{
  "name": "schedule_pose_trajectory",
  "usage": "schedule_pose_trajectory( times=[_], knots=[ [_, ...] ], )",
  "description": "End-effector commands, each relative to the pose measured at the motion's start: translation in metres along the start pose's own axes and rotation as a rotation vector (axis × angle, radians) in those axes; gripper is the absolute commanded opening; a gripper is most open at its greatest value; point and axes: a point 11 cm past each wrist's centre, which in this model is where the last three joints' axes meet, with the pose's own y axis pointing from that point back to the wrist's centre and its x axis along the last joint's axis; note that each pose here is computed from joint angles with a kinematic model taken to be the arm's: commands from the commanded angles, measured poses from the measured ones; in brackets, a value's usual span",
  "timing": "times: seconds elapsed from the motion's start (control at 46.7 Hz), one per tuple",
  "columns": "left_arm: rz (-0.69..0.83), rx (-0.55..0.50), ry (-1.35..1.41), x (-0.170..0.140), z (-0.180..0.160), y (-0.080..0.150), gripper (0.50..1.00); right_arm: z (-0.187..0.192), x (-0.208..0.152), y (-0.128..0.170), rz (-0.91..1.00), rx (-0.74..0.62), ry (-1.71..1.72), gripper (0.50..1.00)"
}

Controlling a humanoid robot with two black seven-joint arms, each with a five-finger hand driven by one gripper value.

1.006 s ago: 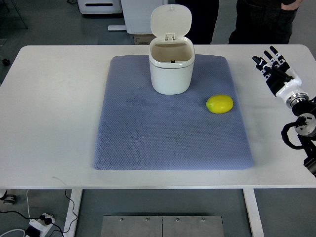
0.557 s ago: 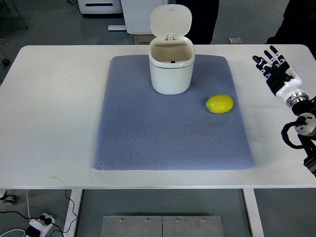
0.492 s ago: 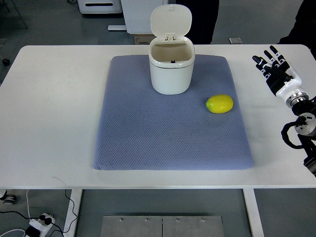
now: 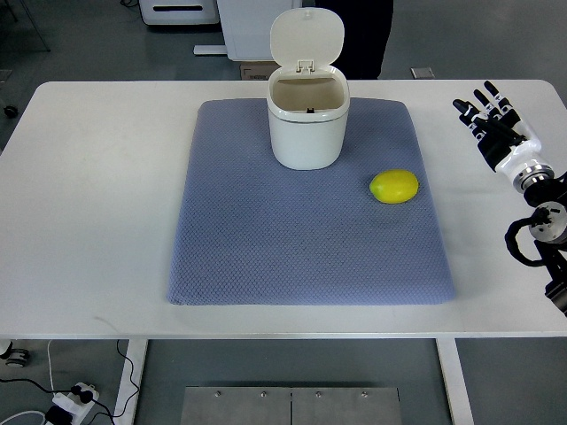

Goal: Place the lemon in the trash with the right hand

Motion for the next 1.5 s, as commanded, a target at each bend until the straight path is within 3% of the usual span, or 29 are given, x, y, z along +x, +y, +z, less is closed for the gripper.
schedule_pose_trajectory(
  times=[0.0,0.921,1.477],
  knots=[
    [0.0,0.0,0.0,0.0,0.0,0.0,1.0,-0.001,-0.001,-0.001,-0.002,0.002,0.002,1.0],
    [-0.001,0.001,0.0,0.0,-0.001,0.0,1.0,-0.01,0.001,-0.001,-0.003,0.019,0.006,1.0],
    [0.0,0.0,0.0,0.0,0.0,0.0,1.0,-0.04,0.01,-0.003,-0.021,0.018,0.115,1.0]
  ],
)
